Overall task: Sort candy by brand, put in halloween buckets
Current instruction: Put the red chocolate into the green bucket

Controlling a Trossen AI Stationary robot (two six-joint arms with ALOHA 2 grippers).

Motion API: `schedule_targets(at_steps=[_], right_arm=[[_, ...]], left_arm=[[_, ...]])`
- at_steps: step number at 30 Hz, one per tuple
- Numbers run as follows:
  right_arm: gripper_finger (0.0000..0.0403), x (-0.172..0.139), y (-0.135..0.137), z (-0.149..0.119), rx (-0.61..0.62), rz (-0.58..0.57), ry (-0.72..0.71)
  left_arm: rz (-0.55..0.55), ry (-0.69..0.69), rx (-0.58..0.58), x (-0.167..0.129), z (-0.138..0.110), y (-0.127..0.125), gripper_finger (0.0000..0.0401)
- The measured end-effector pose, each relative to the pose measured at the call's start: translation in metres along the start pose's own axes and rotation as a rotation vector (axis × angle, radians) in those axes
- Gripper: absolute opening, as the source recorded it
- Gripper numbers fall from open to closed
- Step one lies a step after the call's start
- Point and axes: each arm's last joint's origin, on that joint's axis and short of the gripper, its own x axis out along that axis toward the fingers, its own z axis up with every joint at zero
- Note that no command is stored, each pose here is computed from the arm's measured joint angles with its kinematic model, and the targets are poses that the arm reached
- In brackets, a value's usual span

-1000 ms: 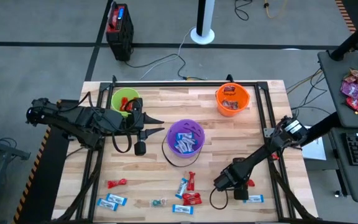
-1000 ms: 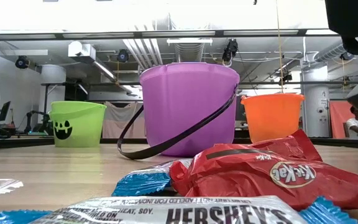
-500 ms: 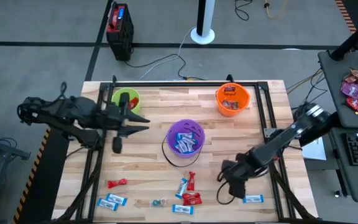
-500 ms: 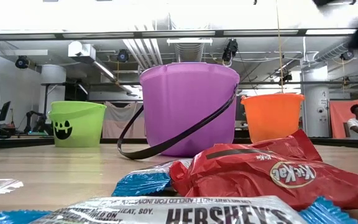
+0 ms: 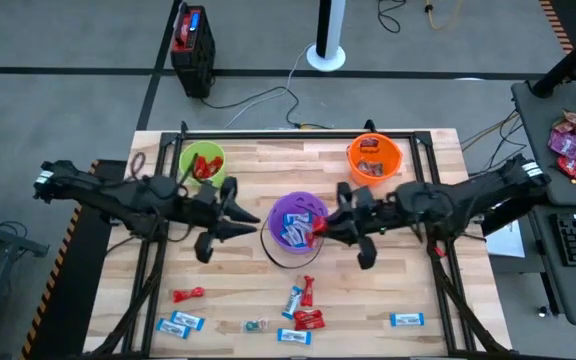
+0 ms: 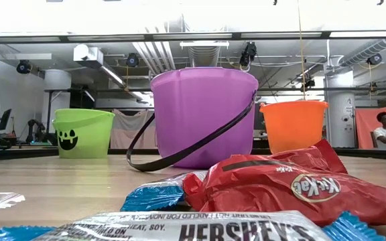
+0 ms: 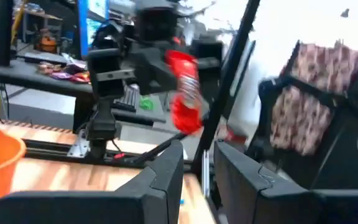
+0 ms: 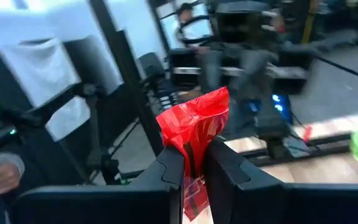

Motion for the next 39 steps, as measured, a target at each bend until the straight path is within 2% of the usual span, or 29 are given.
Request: schedule_targets(at_steps=[5,10,11,15,20,25,28,30,35,37,39], right_arm=[[0.0029,0.029,-0.016,0.003,-0.062,0.093,-0.004],[0.0029,0.056,-0.033,0.005,-0.069,0.162,0.045],[0.0029,0.06,-0.036,0.005,-0.068,0.182,0.054],[0.0029,0.075,-0.046,0.013,-0.061,0.245,0.078],[0.0029,0.087,-0.054,0.017,-0.054,0.284,0.109],[0.0029,0.093,-0.06,0.021,-0.067,0.288,0.094],[0.0029,0.092,-0.065,0.021,-0.067,0.275,0.097],[0.0029,0.092,-0.067,0.021,-0.067,0.269,0.097],[0.0074,0.091,-0.071,0.025,-0.027,0.238,0.093],[0.01,0.089,-0.075,0.026,0.0,0.221,0.099],[0.0127,0.088,-0.079,0.026,0.019,0.195,0.116]], left_arm=[[0.034,-0.021,-0.14,0.01,-0.024,0.018,0.0075],[-0.163,-0.051,-0.222,0.019,-0.028,0.016,0.0092],[-0.168,-0.049,-0.236,0.021,-0.029,0.016,0.0099],[-0.148,-0.011,-0.248,0.028,-0.034,0.019,0.0132],[-0.177,-0.023,-0.236,0.032,-0.029,0.017,0.0168],[-0.175,-0.028,-0.206,0.032,-0.028,0.017,0.0179],[-0.17,-0.022,-0.202,0.032,-0.029,0.017,0.0164],[-0.171,-0.024,-0.201,0.031,-0.029,0.017,0.0139],[-0.162,-0.027,-0.187,0.03,-0.027,0.019,0.0028],[-0.153,-0.03,-0.194,0.028,-0.025,0.021,0.0017],[-0.139,-0.019,-0.203,0.026,-0.024,0.023,0.0028]])
